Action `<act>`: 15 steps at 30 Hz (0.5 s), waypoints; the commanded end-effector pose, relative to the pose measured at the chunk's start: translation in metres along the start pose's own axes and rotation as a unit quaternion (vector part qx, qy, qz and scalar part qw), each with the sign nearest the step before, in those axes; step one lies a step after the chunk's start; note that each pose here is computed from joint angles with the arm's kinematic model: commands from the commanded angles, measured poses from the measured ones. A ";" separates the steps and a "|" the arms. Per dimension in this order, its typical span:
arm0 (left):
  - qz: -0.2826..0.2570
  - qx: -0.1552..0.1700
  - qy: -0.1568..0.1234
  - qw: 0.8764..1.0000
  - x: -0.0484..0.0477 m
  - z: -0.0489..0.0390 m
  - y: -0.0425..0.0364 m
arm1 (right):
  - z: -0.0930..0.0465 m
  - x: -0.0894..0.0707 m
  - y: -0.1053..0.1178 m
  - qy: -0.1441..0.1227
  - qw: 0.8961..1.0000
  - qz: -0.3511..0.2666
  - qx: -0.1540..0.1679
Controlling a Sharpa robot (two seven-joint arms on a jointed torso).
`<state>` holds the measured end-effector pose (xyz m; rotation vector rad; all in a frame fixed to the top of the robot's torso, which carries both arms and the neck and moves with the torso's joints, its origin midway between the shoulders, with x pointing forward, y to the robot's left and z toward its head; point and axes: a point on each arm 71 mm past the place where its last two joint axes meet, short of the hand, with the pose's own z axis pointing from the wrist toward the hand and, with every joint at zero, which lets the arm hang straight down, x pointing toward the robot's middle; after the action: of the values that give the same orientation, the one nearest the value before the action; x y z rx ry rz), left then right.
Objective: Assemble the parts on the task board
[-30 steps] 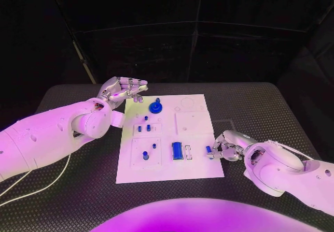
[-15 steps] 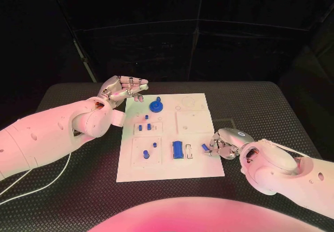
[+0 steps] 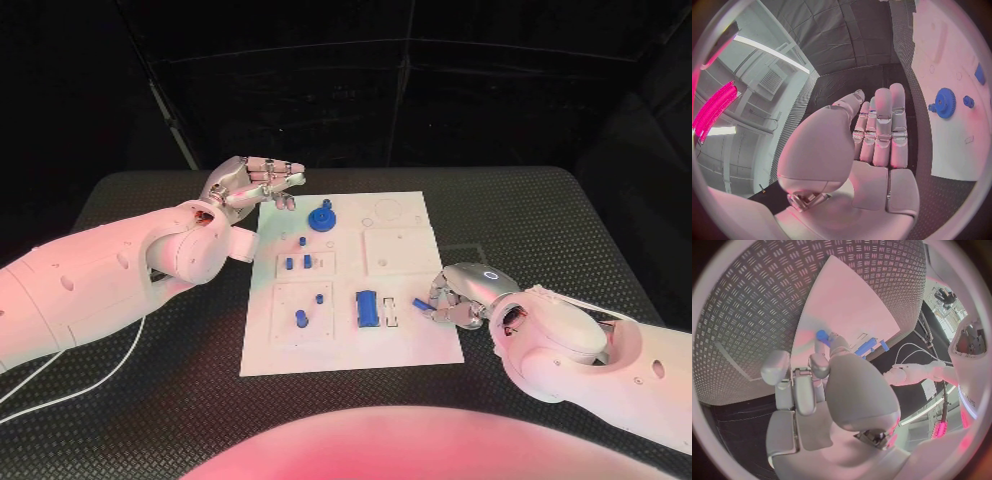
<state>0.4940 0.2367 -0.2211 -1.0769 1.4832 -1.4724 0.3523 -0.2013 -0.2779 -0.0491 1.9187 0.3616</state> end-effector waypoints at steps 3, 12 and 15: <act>-0.003 0.004 0.003 1.000 0.0010 0.0000 -0.0014 | -0.003 0.011 -0.006 0.027 0.999 -0.010 0.029; -0.003 0.003 0.002 1.000 0.0009 0.0000 -0.0012 | -0.008 0.005 -0.001 0.005 0.999 0.026 0.025; -0.003 0.003 0.003 1.000 0.0011 -0.0001 -0.0011 | -0.010 0.003 0.001 -0.004 0.999 0.045 0.023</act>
<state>0.4936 0.2369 -0.2214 -1.0779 1.4841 -1.4720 0.3440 -0.2017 -0.2765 -0.0035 1.9174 0.3621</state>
